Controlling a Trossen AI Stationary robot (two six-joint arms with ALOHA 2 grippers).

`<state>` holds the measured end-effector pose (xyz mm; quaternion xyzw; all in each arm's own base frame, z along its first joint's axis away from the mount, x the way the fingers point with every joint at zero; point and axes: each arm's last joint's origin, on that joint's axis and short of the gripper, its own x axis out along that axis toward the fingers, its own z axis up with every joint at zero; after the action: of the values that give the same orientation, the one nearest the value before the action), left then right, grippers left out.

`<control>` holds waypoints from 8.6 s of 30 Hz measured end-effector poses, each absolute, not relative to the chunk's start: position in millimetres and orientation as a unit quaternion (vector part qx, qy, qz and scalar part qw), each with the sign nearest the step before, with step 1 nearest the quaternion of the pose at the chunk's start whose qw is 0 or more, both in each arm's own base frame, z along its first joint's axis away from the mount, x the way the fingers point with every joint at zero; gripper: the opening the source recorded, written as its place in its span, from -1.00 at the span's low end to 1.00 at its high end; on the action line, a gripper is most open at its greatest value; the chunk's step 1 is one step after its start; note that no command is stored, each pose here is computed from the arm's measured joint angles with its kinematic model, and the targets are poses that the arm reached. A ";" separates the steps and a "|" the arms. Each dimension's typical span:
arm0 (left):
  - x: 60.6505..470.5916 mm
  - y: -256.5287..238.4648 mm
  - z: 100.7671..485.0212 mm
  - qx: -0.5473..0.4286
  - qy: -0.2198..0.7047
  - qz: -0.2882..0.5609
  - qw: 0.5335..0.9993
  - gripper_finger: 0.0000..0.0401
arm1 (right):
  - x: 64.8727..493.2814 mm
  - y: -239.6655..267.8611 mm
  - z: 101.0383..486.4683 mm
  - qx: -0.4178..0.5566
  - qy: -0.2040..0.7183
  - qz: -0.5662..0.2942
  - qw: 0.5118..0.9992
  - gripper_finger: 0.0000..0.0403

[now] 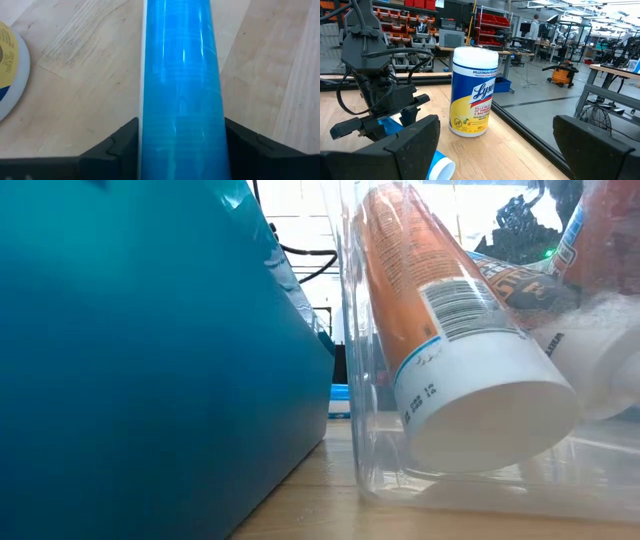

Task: Pick & place silicon tubes, Sealant and Lysol wipes
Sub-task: Put the blue sealant into the blue bin, then return to Home Position

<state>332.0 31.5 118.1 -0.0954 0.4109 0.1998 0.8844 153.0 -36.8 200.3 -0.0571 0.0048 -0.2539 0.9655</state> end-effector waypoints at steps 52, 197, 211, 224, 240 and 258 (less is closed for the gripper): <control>331.9 30.9 117.9 -0.096 0.413 0.196 0.884 0.28 | 153.0 -36.8 200.3 -0.057 0.005 -0.254 0.966 0.81; 286.5 -192.5 143.1 -0.582 0.255 0.152 0.757 0.28 | 153.0 -36.8 199.1 -0.057 0.011 -0.253 0.966 0.81; 290.2 -200.1 200.3 -0.439 0.165 -0.061 0.881 0.85 | 153.0 -36.8 198.8 -0.058 0.012 -0.253 0.966 0.81; 259.3 -187.9 276.0 -0.088 0.040 -0.226 0.969 0.89 | 153.0 -36.8 198.8 -0.058 0.012 -0.253 0.966 0.81; 262.9 -125.7 267.0 0.123 0.149 -0.099 0.976 0.89 | 153.0 -36.8 198.9 -0.058 0.012 -0.253 0.966 0.81; 116.4 -14.2 186.3 0.043 -0.058 0.086 0.994 0.89 | 153.0 -36.8 198.9 -0.058 0.012 -0.253 0.966 0.81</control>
<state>116.4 -14.2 186.3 0.0434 -0.0578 0.0856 0.9937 153.0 -36.8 198.9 -0.0576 0.0121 -0.2533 0.9656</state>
